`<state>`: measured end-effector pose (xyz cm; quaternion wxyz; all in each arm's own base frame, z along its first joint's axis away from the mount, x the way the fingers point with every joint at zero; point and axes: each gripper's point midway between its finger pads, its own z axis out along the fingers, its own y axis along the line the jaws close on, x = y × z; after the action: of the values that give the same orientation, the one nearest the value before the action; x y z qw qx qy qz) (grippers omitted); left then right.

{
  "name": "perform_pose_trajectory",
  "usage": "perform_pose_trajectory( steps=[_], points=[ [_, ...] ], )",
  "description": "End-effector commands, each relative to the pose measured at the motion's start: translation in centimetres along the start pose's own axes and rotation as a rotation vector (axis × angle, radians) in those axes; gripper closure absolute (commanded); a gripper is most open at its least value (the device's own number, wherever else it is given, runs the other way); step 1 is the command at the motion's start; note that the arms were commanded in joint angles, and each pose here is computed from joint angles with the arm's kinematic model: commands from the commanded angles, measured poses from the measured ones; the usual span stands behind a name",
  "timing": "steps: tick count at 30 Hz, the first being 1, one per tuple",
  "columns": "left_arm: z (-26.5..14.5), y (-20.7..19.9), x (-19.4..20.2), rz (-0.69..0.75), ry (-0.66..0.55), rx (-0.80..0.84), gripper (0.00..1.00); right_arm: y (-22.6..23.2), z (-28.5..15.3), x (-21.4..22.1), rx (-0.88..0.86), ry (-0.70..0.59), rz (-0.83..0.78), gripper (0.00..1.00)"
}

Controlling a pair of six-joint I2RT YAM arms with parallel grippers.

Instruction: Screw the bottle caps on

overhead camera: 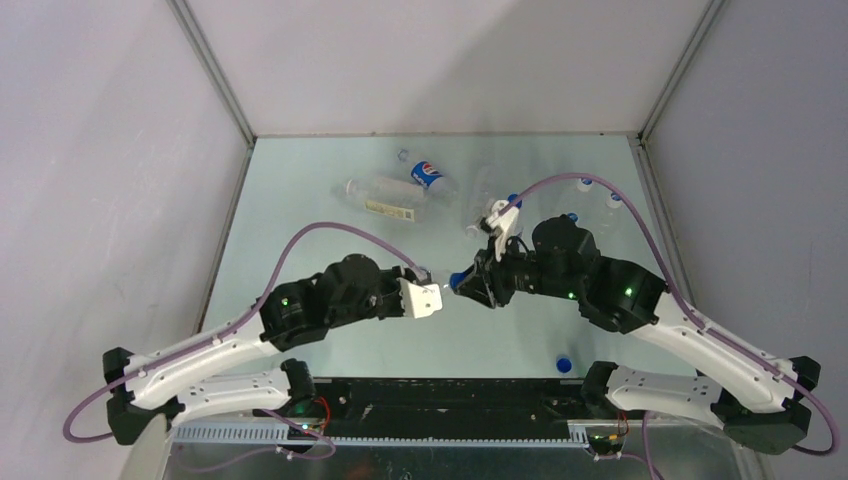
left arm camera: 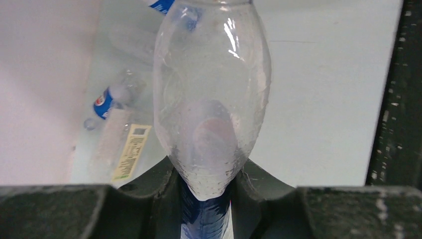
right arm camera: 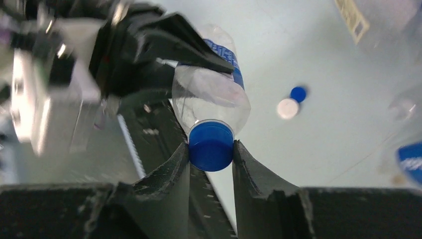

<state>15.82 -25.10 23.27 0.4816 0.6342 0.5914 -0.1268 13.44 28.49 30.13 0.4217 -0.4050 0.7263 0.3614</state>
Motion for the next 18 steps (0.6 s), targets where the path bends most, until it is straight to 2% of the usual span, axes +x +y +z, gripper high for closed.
perform_pose_trajectory(
  steps=[1, 4, 5, 6, 7, 8, 10, 13, 14, 18],
  points=[
    [-0.6, 4.2, -2.6, 0.023, -0.079, -0.274, 1.00, -2.2, 0.9, -2.8, 0.183, -0.169, 0.554, 1.00],
    [-0.1, 3.4, -2.1, 0.022, -0.061, -0.241, 1.00, -2.2, 0.7, -3.8, 0.170, -0.210, 0.486, 0.99],
    [0.0, 3.2, -1.8, 0.014, -0.050, -0.231, 1.00, -1.8, 0.5, -3.9, 0.137, -0.206, 0.389, 0.94],
    [0.2, 2.9, -1.7, 0.004, -0.049, -0.216, 1.00, -1.4, 0.0, -4.5, 0.115, -0.230, 0.335, 0.80],
    [0.3, 2.7, -1.1, -0.005, -0.029, -0.201, 1.00, -0.9, -0.2, -4.9, 0.074, -0.240, 0.221, 0.72],
    [0.7, 2.2, -1.2, -0.022, -0.030, -0.162, 1.00, -0.3, -0.7, -5.2, 0.041, -0.257, 0.152, 0.58],
    [1.1, 1.1, -0.6, -0.049, -0.007, -0.084, 1.00, 0.8, -1.1, -4.3, -0.048, -0.248, -0.098, 0.45],
    [1.3, -0.1, 0.0, -0.081, 0.018, 0.027, 1.00, 1.5, -1.7, -2.2, -0.125, -0.208, -0.322, 0.35],
    [1.3, -1.1, 0.2, -0.094, 0.022, 0.086, 1.00, 1.8, -2.0, -1.7, -0.155, -0.205, -0.433, 0.35],
    [1.5, -2.4, -0.1, -0.118, 0.018, 0.194, 1.00, 1.7, -2.6, 1.0, -0.226, -0.129, -0.690, 0.32]
  ],
)
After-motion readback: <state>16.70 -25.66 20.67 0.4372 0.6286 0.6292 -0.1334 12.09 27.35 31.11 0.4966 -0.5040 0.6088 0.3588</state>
